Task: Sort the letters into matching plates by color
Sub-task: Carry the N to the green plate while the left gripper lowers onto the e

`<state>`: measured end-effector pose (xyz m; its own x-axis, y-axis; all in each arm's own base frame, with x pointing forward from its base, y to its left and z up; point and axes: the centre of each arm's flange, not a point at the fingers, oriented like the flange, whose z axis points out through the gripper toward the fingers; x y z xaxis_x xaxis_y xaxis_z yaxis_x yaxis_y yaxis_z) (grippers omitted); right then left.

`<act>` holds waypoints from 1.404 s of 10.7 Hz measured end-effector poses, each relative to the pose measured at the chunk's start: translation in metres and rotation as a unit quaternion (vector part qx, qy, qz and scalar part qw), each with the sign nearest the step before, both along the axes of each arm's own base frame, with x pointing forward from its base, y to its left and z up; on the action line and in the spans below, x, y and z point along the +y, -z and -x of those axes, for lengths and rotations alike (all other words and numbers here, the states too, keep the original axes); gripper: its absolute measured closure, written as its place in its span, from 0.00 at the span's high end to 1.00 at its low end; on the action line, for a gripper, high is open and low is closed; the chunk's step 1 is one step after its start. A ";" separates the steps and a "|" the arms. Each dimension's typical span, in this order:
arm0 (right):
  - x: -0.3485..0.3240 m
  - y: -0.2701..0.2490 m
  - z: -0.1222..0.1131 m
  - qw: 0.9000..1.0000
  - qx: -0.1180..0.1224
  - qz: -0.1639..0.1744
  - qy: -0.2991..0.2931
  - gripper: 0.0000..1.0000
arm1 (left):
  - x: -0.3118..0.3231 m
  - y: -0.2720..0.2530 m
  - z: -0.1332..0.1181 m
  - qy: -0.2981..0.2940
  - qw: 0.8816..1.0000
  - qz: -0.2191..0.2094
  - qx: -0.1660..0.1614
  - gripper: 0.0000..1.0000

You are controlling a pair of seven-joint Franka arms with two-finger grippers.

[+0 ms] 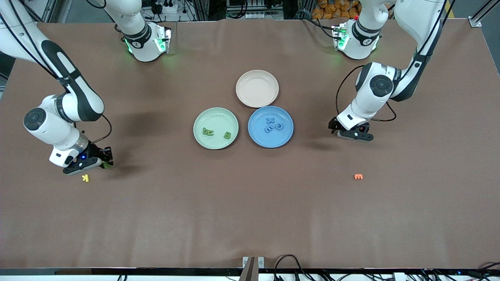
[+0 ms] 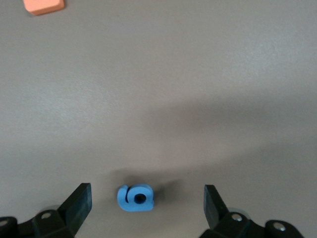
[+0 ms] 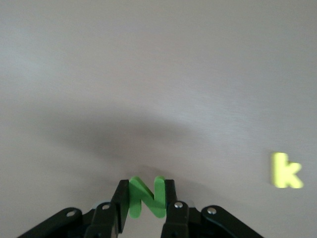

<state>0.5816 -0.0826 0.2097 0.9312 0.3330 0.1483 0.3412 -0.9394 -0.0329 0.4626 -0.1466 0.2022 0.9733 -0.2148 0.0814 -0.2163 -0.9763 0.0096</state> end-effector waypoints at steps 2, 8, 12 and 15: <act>0.041 -0.024 -0.002 0.998 0.031 -0.028 0.046 0.33 | 0.001 0.005 0.002 0.001 1.000 -0.001 0.005 1.00; 0.159 -0.044 0.012 0.983 0.104 -0.051 0.141 0.33 | 0.017 0.024 0.003 0.054 0.998 -0.008 0.013 1.00; 0.233 -0.038 0.030 0.977 0.122 -0.040 0.170 0.33 | 0.017 0.028 0.004 0.059 0.998 -0.008 0.016 0.94; 0.290 -0.037 0.050 0.976 0.130 -0.033 0.171 0.33 | 0.017 0.032 0.006 0.059 0.998 -0.009 0.020 0.87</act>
<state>0.5317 0.2073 0.2465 0.9952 -0.0053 -0.0980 -0.0192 -0.9898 -0.1413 0.4568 -0.1291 0.1701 0.9434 -0.3295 0.0381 -0.3299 -0.9440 0.0040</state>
